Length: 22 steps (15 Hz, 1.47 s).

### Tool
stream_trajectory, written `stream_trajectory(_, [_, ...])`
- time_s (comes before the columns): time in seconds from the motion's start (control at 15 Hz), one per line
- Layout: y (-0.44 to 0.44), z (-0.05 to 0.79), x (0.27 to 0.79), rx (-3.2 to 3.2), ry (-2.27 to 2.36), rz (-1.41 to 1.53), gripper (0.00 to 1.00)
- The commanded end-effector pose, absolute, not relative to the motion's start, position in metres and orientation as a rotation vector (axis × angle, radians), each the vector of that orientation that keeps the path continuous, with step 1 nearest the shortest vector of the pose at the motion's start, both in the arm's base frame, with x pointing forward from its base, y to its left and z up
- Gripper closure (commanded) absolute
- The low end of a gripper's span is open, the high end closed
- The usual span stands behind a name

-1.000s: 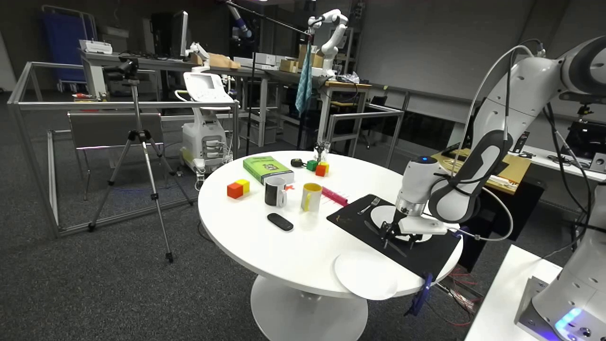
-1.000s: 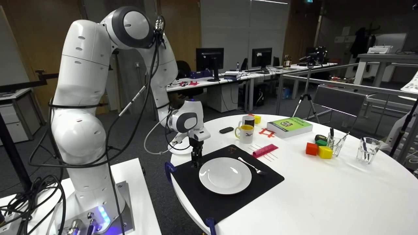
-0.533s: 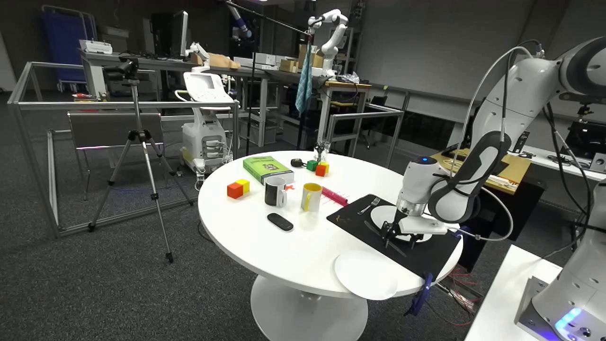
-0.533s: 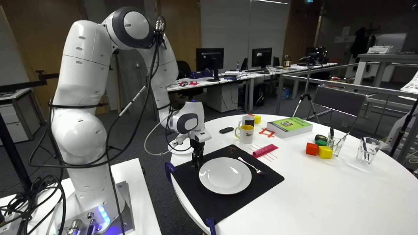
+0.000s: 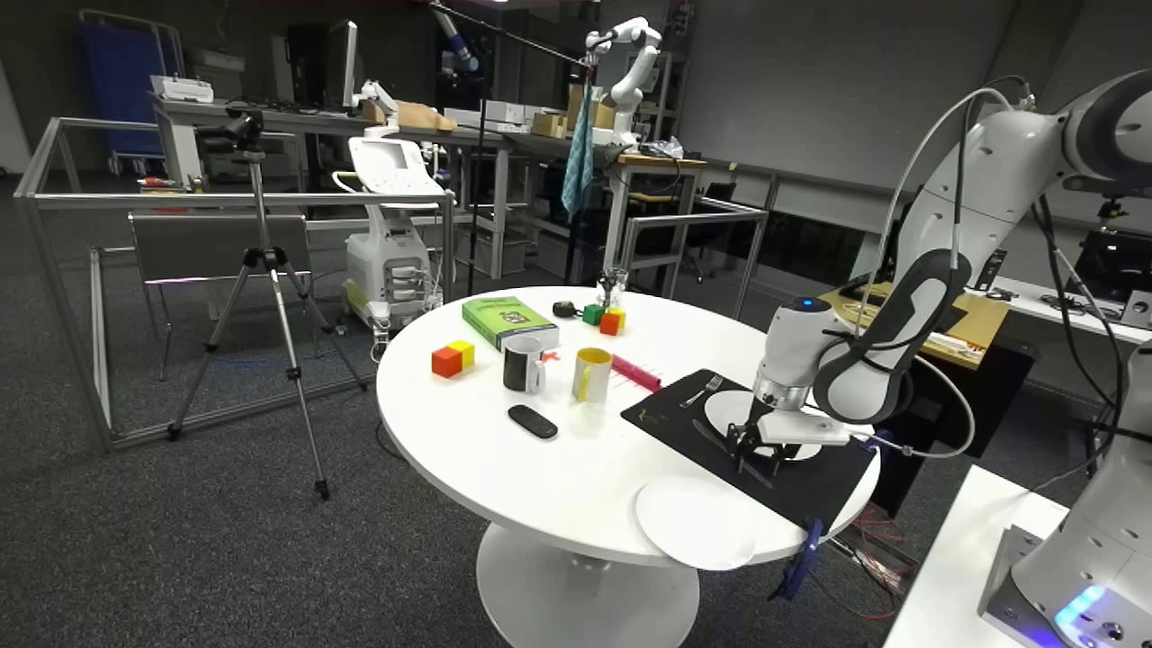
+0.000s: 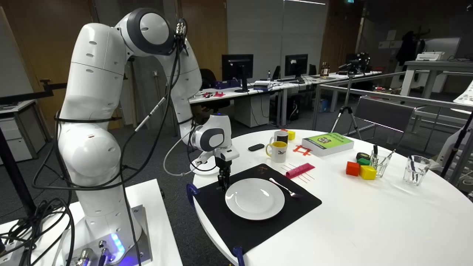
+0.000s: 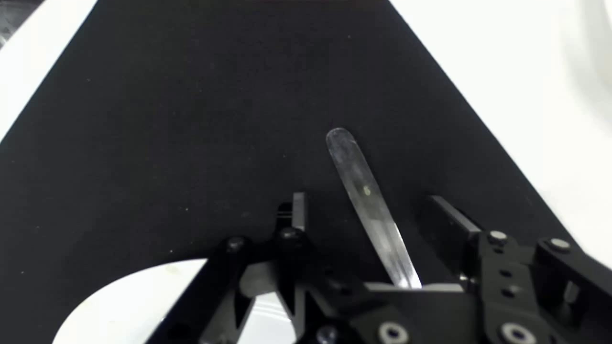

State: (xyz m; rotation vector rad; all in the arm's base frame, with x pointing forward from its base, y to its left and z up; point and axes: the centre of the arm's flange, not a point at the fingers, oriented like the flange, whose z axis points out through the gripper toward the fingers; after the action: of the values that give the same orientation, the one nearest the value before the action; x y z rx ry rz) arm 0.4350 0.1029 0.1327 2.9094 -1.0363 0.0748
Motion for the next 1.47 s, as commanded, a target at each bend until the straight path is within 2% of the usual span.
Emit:
stream_trajectory(0.0, [0.105,0.130,0.430,2.922,-1.044,0.098,0.63])
stream_trajectory(0.27, [0.106,0.133,0.431,2.925,-1.040,0.103,0.94])
stream_trajectory(0.33, [0.107,0.134,0.432,2.928,-1.037,0.105,0.98])
stream_trajectory(0.4, [0.108,0.135,0.432,2.931,-1.029,0.110,1.00])
stream_trajectory(0.47, [0.109,0.136,0.432,2.931,-1.024,0.108,0.96])
stream_trajectory(1.4, [0.142,0.171,0.449,2.943,-0.777,0.188,0.96])
